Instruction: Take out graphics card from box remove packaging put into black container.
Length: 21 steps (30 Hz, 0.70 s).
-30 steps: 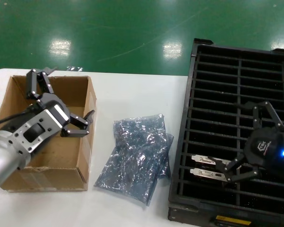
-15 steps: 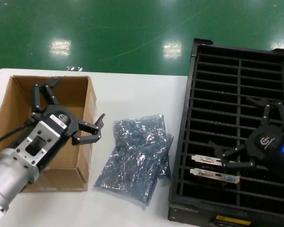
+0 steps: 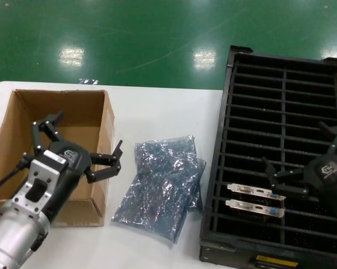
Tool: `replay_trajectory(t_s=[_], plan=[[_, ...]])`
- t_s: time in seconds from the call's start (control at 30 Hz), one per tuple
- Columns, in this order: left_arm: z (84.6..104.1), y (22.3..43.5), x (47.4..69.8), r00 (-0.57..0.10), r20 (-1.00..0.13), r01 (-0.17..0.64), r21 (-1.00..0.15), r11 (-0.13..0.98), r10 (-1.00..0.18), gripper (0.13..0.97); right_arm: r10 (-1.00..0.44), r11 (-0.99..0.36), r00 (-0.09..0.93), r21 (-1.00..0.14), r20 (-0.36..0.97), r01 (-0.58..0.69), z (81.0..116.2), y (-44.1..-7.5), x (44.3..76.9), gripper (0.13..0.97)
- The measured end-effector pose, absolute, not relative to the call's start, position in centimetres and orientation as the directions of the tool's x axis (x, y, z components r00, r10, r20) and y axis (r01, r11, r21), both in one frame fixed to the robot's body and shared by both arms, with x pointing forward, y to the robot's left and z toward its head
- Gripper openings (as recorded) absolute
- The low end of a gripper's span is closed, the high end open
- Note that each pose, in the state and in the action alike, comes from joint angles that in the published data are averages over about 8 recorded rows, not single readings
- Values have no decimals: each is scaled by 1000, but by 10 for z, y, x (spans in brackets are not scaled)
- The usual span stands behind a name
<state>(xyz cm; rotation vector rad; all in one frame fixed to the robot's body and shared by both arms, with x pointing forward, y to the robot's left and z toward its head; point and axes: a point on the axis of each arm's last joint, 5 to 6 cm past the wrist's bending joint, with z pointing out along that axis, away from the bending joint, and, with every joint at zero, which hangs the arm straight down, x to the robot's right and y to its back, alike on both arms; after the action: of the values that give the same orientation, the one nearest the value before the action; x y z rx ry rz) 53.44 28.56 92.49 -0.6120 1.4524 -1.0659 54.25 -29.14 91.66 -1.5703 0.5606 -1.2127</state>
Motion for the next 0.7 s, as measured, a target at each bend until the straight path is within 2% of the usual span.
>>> replay_trajectory(t_s=[0.37, 0.7], plan=[[898, 283, 523, -149, -319, 147, -943, 298, -936, 966, -925, -250, 261, -959, 277, 133, 892, -286, 531, 966], [872, 281, 511, -87, -164, 74, -985, 157, -983, 966, -981, -140, 128, -988, 147, 62, 869, -282, 518, 966]])
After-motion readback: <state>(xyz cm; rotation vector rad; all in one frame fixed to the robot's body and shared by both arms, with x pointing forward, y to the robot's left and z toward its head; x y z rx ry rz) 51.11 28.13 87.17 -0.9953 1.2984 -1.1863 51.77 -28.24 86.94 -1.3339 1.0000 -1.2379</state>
